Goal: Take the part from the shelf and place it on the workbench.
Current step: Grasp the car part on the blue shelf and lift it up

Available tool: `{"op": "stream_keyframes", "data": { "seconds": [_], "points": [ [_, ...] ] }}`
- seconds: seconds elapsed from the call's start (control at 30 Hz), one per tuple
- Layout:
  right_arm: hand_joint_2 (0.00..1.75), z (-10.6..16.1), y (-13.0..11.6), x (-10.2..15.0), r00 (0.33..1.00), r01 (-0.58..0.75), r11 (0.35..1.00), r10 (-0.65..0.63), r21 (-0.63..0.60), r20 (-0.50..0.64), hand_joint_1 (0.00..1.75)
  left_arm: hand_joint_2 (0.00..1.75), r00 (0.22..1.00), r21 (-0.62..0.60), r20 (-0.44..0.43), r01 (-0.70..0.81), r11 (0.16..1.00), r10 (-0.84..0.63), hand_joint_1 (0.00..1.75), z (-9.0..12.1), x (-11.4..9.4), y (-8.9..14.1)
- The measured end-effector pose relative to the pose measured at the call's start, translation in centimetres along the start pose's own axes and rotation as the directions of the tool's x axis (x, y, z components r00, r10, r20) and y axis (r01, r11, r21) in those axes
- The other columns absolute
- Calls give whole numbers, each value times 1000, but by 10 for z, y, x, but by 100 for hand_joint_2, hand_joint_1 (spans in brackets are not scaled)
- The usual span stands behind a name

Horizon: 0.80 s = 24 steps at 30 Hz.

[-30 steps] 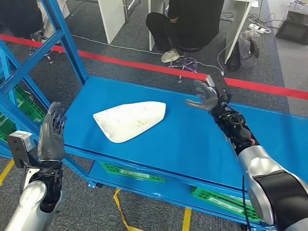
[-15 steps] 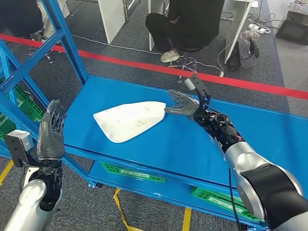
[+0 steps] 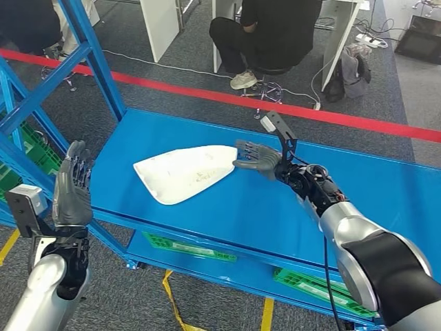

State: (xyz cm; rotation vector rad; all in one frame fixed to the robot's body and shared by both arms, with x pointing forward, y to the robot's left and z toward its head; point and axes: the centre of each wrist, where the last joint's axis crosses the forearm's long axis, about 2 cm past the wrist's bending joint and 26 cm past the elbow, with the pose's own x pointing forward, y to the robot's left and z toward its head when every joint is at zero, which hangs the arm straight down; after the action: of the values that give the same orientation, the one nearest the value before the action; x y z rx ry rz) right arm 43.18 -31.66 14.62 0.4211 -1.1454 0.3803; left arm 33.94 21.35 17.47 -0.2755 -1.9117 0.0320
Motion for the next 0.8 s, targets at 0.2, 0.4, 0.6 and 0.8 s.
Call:
{"op": "stream_keyframes", "data": {
  "seconds": [0.2,0.4,0.6,0.8],
  "points": [
    [175,1,-2,-3,999,26,1000,-25,16,-48,0,0,1000,2,1,2,1000,-2,0,-1,-2,1],
    [175,0,-5,3,997,33,999,-31,26,-71,0,0,1000,5,-3,5,1000,-5,0,-1,-4,1],
    [175,0,-7,4,994,37,999,-33,39,-104,0,0,1000,-1,-8,2,1000,-2,0,-2,-6,1],
    [175,0,-8,6,992,37,998,-32,45,-124,0,0,1000,0,-10,0,1000,0,0,-3,-6,1]
  ]
}}
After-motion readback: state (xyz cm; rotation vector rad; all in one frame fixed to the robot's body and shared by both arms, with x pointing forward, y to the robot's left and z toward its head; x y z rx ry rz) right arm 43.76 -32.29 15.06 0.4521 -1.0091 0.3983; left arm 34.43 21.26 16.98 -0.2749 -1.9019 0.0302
